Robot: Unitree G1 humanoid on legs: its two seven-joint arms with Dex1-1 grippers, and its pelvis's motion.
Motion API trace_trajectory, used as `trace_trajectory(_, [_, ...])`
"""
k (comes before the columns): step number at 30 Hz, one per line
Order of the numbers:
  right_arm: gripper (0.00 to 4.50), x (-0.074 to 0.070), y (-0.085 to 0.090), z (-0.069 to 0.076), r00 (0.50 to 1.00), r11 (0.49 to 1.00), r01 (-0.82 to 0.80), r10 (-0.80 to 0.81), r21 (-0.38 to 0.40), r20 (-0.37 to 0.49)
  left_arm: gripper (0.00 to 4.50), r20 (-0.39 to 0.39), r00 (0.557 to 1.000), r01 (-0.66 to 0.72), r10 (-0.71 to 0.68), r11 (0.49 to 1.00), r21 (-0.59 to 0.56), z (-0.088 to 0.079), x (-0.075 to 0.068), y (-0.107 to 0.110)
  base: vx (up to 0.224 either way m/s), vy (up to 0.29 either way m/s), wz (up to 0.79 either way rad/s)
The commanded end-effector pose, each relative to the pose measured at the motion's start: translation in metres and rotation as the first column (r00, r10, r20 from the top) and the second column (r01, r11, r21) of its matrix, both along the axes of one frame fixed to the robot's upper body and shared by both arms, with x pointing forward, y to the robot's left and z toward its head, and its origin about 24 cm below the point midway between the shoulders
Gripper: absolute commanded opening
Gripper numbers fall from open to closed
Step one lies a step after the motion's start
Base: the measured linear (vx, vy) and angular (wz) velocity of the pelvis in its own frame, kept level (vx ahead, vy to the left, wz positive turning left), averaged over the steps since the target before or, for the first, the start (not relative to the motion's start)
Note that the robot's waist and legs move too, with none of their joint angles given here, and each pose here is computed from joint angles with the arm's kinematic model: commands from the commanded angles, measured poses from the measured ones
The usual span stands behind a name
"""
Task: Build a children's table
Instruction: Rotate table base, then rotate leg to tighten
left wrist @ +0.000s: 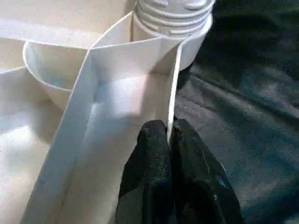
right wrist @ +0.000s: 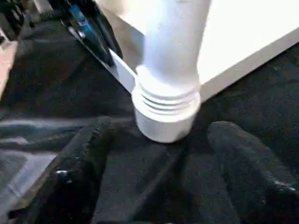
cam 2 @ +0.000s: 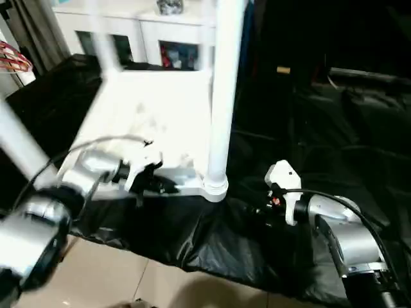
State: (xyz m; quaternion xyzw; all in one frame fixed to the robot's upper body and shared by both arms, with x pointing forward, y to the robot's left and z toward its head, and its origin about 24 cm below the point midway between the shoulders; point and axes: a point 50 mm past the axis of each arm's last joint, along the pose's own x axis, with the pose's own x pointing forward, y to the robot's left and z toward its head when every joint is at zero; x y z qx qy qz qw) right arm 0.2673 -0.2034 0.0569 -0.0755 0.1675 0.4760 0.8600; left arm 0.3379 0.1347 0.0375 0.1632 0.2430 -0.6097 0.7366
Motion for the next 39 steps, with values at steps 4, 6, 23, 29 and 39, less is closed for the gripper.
trace_trajectory(4, [4.32,0.008,0.017,0.003,0.998,1.000,-0.021,0.022,-0.010,0.064,0.00,-0.070,0.994,-0.084,0.086,0.996,0.031,-0.034,-0.024,0.017,0.000,0.000,0.00])
trace_trajectory(6, [4.37,0.013,0.024,-0.002,0.997,1.000,0.001,0.000,-0.023,0.079,0.00,-0.072,0.994,-0.078,0.079,0.997,0.004,-0.035,-0.029,0.014,0.000,0.000,0.00])
trace_trajectory(23, [3.74,0.042,0.059,-0.011,0.996,0.999,-0.034,0.034,-0.001,0.082,0.00,-0.012,0.999,-0.031,0.030,0.999,-0.043,-0.020,-0.036,0.007,0.000,0.000,0.00])
trace_trajectory(29, [3.16,0.048,0.061,-0.013,0.995,0.998,-0.056,0.057,-0.022,0.079,0.00,-0.024,0.998,-0.060,0.059,0.997,-0.038,-0.019,-0.038,0.016,0.000,0.000,0.00])
trace_trajectory(39, [2.73,0.046,0.073,-0.030,0.997,0.998,0.064,-0.064,0.004,0.052,0.00,0.000,0.984,-0.176,0.177,0.983,-0.056,-0.020,-0.029,0.002,0.000,0.000,0.00])
